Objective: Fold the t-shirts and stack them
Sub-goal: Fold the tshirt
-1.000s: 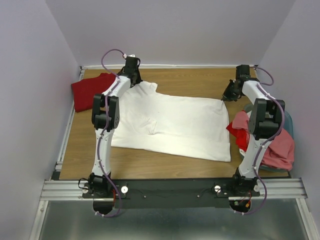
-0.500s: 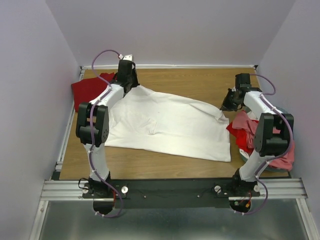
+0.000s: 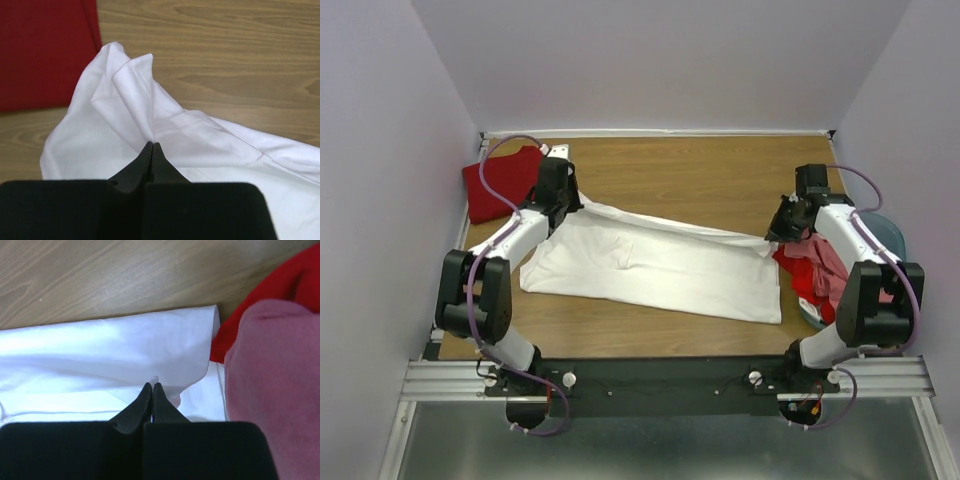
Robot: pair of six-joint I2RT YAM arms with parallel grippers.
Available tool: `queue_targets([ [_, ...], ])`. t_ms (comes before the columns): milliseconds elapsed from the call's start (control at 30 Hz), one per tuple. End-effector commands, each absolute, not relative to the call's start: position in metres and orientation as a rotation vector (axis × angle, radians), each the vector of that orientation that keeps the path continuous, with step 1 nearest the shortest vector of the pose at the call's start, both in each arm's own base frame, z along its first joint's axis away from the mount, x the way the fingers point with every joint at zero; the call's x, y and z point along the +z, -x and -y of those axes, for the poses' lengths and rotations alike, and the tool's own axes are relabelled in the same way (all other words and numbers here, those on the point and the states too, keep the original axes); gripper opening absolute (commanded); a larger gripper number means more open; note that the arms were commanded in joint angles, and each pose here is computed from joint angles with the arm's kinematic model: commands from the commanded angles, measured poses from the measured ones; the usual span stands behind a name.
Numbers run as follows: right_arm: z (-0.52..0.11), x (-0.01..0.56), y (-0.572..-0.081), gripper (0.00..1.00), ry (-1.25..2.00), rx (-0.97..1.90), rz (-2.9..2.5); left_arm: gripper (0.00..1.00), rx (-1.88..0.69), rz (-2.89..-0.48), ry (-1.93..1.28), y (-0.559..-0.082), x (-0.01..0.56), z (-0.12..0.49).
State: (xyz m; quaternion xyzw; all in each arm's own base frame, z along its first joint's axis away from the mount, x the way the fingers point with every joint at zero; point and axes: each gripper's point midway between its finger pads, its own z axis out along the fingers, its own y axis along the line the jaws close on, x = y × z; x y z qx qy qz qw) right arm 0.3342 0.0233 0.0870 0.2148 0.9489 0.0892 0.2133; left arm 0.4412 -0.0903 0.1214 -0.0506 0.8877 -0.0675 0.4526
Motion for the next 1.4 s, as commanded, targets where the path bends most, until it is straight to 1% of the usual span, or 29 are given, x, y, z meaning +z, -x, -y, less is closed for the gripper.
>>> queue_targets([
  [0,-0.018,0.088,-0.312,0.01,-0.614,0.175,-2.665,0.00,-0.133,-2.158,0.140,-0.421,0.128,0.081],
  [33,-0.018,0.088,-0.309,0.01,-0.615,0.173,-2.668,0.00,-0.143,-2.143,0.138,-0.416,0.133,0.081],
  [233,-0.017,0.088,-0.288,0.01,-0.631,0.155,-2.680,0.00,-0.151,-2.186,0.113,-0.377,0.116,0.079],
  [433,-0.014,0.078,-0.267,0.01,-0.659,0.115,-2.715,0.00,-0.141,-2.191,0.142,-0.353,0.116,0.073],
  [500,-0.014,0.076,-0.262,0.06,-0.670,0.112,-2.725,0.00,-0.129,-2.198,0.151,-0.346,0.113,0.070],
  [533,-0.009,0.074,-0.258,0.11,-0.670,0.069,-2.731,0.00,-0.109,-2.204,0.177,-0.342,0.112,0.065],
  [600,-0.008,0.073,-0.254,0.17,-0.673,0.058,-2.737,0.00,-0.071,-2.222,0.237,-0.337,0.112,0.058],
  [633,-0.008,0.075,-0.253,0.22,-0.670,0.057,-2.733,0.00,-0.040,-2.260,0.277,-0.328,0.107,0.052],
  [667,-0.007,0.078,-0.253,0.34,-0.663,0.054,-2.726,0.01,-0.022,-2.251,0.335,-0.329,0.112,0.048],
  [700,-0.007,0.080,-0.252,0.40,-0.660,0.051,-2.720,0.19,-0.017,-2.254,0.362,-0.326,0.114,0.047],
  [733,-0.006,0.082,-0.252,0.50,-0.658,0.042,-2.710,0.29,-0.020,-2.249,0.379,-0.322,0.120,0.045],
  [800,-0.004,0.091,-0.255,0.57,-0.651,0.039,-2.674,0.47,-0.054,-2.217,0.413,-0.321,0.131,0.047],
  [833,-0.003,0.092,-0.256,0.59,-0.648,0.037,-2.668,0.51,-0.073,-2.202,0.420,-0.322,0.137,0.048],
  [900,-0.003,0.095,-0.262,0.62,-0.638,0.044,-2.654,0.54,-0.113,-2.165,0.422,-0.323,0.153,0.052],
  [1000,-0.009,0.092,-0.272,0.62,-0.622,0.083,-2.656,0.55,-0.139,-2.148,0.409,-0.331,0.163,0.057],
  [1067,-0.013,0.092,-0.279,0.62,-0.619,0.115,-2.650,0.56,-0.160,-2.155,0.359,-0.344,0.164,0.064],
  [1167,-0.023,0.089,-0.288,0.61,-0.611,0.188,-2.653,0.56,-0.176,-2.192,0.287,-0.363,0.158,0.076],
  [1233,-0.026,0.084,-0.290,0.61,-0.613,0.203,-2.659,0.59,-0.176,-2.223,0.262,-0.373,0.148,0.082],
  [1300,-0.028,0.075,-0.286,0.61,-0.631,0.207,-2.682,0.62,-0.196,-2.213,0.235,-0.385,0.150,0.088],
  [1367,-0.029,0.066,-0.282,0.60,-0.653,0.207,-2.698,0.63,-0.194,-2.238,0.222,-0.395,0.140,0.091],
])
